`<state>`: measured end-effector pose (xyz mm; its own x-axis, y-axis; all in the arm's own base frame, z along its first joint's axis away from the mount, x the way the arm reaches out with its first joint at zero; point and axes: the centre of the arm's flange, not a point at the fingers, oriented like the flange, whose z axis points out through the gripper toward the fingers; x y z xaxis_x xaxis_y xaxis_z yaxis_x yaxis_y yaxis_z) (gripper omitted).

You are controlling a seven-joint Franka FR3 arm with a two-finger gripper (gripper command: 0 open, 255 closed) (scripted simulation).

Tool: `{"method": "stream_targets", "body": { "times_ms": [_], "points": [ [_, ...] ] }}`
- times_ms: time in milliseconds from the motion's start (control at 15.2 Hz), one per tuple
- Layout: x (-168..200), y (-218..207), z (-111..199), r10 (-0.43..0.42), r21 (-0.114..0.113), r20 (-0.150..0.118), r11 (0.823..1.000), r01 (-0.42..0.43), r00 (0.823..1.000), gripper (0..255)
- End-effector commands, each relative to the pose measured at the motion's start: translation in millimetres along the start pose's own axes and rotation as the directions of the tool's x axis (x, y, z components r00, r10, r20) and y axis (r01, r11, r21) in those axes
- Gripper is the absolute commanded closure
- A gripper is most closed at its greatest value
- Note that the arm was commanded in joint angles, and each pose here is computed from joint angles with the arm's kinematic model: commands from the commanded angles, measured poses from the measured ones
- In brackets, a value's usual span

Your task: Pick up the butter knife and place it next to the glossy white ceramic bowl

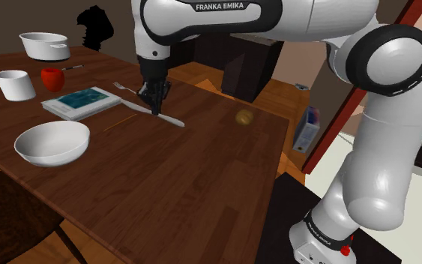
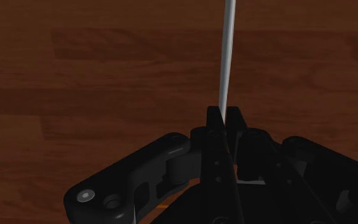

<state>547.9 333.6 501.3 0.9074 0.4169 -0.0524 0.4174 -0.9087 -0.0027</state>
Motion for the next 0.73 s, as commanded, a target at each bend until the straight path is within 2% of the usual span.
{"method": "stream_targets", "body": {
  "times_ms": [0, 264, 660],
  "points": [
    [15.9, -21.5, 0.0, 0.001, 0.0, 0.0, 1.0, -0.001, 1.0, 255],
    [45.2, -58.1, -1.4, 0.001, 0.0, 0.0, 1.0, -0.001, 1.0, 255],
    [46.8, -58.0, 30.2, 0.001, 0.0, 0.0, 1.0, -0.001, 1.0, 255]
  ]
}}
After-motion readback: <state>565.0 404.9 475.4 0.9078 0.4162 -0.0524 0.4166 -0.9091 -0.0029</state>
